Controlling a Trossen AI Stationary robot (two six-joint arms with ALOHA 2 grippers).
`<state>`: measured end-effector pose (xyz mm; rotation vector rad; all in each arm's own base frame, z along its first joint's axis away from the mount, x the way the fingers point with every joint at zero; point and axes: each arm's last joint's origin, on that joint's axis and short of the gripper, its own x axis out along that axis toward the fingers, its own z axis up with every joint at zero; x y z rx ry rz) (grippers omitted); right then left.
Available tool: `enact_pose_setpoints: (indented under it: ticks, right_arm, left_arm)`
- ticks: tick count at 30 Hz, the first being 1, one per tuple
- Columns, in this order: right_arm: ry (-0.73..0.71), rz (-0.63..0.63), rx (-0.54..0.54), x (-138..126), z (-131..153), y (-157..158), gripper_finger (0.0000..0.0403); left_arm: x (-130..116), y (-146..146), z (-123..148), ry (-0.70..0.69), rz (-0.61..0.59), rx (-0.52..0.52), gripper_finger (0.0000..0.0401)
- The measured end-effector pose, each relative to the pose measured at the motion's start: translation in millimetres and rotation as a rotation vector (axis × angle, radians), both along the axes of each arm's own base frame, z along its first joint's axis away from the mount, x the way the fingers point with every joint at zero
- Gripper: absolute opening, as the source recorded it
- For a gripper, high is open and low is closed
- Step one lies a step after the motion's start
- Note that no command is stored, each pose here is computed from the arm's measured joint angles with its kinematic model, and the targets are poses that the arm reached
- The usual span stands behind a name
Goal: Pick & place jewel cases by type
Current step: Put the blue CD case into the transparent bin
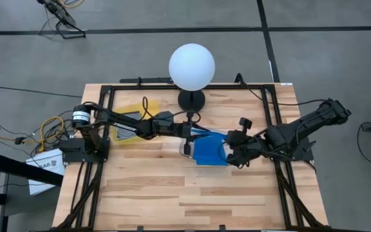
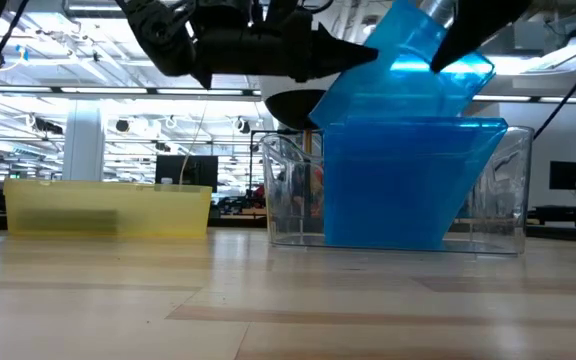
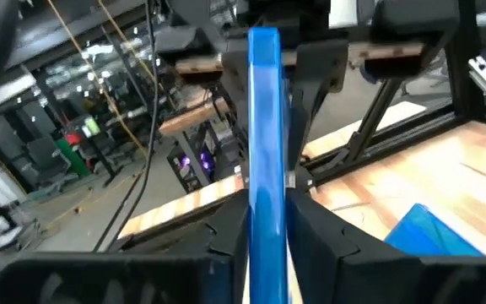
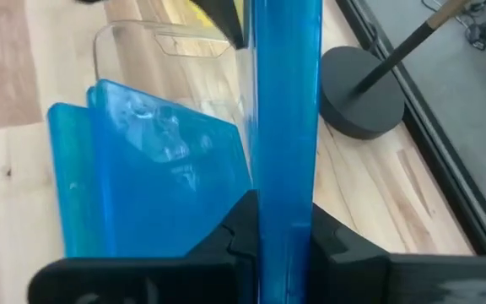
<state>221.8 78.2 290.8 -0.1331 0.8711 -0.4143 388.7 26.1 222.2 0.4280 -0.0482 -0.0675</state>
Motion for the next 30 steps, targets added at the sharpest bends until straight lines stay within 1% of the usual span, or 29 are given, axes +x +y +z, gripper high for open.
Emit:
enact_pose_setpoints:
  ticks: [6, 9, 13, 16, 18, 20, 24, 28, 30]
  right_arm:
    - [0.007, 0.034, 0.030, -4, 21, 5, 0.0024]
    - [0.038, 0.050, 0.041, -2, 29, 8, 0.0024]
    - [0.167, 0.080, 0.061, 5, 39, 14, 0.0024]
    - [0.305, 0.078, 0.043, 19, 44, 19, 0.0024]
    - [0.409, 0.068, 0.009, 26, 48, 22, 0.0024]
    - [0.455, 0.062, -0.014, 37, 52, 26, 0.0025]
    - [0.422, 0.112, 0.012, 55, 65, 35, 0.0026]
    - [0.390, 0.073, 0.041, 70, 70, 39, 0.0025]
    - [0.369, 0.028, 0.061, 77, 70, 38, 0.0025]
  left_arm:
    - [-12, -4, 22, 0.046, 0.053, 0.001, 0.0112]
    - [-21, -7, 32, 0.093, 0.067, -0.001, 0.0134]
    - [-36, -12, 46, 0.169, 0.065, -0.003, 0.0156]
    - [-48, -16, 53, 0.240, 0.078, -0.016, 0.0164]
    - [-55, -18, 57, 0.266, 0.105, -0.037, 0.0166]
    - [-61, -19, 61, 0.294, 0.136, -0.049, 0.0166]
    - [-66, -21, 59, 0.348, 0.210, -0.065, 0.0166]
    - [-70, -22, 53, 0.420, 0.280, -0.079, 0.0166]
    - [-72, -22, 50, 0.457, 0.315, -0.090, 0.0166]
